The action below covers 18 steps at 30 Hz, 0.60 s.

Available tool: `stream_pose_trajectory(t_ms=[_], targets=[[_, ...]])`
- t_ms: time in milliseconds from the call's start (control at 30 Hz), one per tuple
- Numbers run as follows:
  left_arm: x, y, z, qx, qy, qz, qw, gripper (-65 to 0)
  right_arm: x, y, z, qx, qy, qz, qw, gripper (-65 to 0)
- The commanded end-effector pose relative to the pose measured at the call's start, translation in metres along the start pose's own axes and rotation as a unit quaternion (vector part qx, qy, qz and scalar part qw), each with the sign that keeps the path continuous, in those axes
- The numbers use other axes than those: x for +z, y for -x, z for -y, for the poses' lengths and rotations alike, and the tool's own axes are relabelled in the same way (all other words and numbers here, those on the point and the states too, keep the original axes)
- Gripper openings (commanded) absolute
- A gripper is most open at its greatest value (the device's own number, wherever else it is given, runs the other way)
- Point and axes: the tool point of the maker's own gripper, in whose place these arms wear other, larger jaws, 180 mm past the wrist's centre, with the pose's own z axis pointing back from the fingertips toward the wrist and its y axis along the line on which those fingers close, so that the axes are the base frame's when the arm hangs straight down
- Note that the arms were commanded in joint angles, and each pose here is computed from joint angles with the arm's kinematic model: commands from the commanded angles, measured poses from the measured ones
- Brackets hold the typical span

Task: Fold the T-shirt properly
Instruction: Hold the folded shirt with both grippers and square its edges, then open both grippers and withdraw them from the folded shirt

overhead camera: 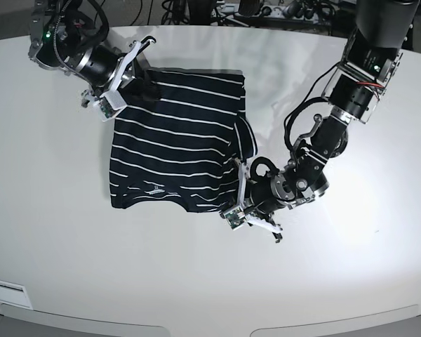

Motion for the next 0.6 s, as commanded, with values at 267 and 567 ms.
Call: stream_pose_trajectory(t_ms=[267,567], targets=[[0.060,-0.079,0.004,0.127,0.106,0.106,0.980,-65.0,0.081,-0.117,0.012,0.048,0.041,0.243,0.9680,-65.0],[0.141,-0.096,0.038,0.231,0.190,0.217,0.929,-65.0,0.109,-0.106,0.012,-0.018,0.016,0.235,0.9717,-65.0]])
